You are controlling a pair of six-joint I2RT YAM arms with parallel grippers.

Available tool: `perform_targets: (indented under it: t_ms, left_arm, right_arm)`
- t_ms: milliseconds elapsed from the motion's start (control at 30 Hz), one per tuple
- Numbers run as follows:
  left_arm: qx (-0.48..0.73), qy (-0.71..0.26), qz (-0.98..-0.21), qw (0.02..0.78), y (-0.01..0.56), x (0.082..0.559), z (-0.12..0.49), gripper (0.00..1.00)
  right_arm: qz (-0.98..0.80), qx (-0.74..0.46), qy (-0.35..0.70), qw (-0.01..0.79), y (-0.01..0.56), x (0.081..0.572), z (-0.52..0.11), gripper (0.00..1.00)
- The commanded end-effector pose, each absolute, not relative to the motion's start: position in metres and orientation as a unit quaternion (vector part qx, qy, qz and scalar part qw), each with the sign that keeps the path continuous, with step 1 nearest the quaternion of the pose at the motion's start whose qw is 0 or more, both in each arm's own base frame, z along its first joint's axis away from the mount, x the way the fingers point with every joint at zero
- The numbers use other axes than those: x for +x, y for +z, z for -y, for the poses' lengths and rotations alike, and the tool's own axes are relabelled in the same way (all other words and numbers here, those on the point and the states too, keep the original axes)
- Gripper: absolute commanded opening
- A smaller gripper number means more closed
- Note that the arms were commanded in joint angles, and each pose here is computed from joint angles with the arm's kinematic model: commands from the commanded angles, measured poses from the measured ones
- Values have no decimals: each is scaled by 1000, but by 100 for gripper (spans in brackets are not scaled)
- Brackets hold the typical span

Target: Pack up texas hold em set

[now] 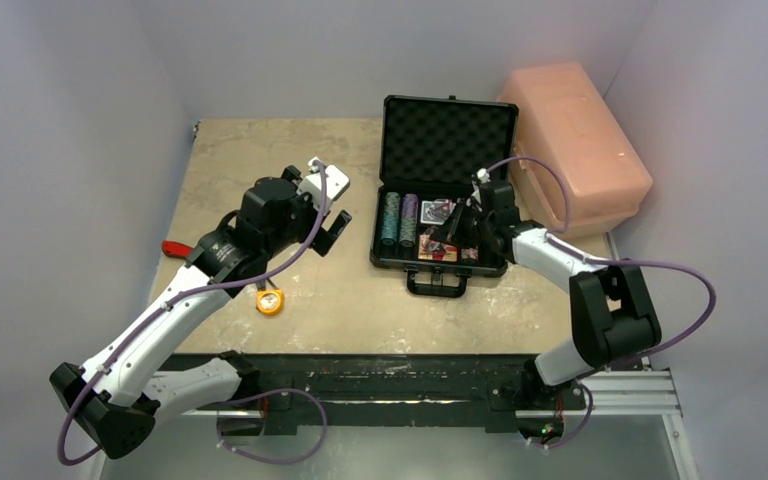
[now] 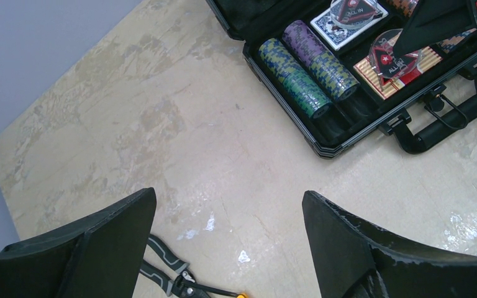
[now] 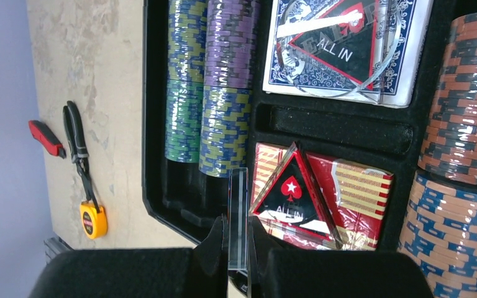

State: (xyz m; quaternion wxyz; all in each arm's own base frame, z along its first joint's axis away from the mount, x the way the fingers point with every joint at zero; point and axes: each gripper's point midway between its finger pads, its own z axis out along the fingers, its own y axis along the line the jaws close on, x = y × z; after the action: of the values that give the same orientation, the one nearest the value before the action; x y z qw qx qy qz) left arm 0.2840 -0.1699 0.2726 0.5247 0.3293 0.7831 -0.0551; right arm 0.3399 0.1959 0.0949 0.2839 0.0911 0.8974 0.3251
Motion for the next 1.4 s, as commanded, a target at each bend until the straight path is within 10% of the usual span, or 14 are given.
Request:
perform_targets:
  t_ms: [0, 400, 867, 1367]
  left_arm:
    - [314, -61, -779, 539, 281, 288, 171, 87]
    - [316, -62, -779, 538, 280, 288, 172, 86]
    - [317, -62, -779, 537, 280, 288, 172, 86]
    - [317, -61, -780, 536, 279, 288, 171, 86]
  right_arm:
    - [-888, 71, 342, 300, 98, 348, -200, 0]
    - [-901, 88, 325, 273, 70, 346, -188, 1]
    - [-910, 99, 297, 272, 67, 340, -174, 50]
    - [-912, 90, 262, 303, 91, 339, -159, 52]
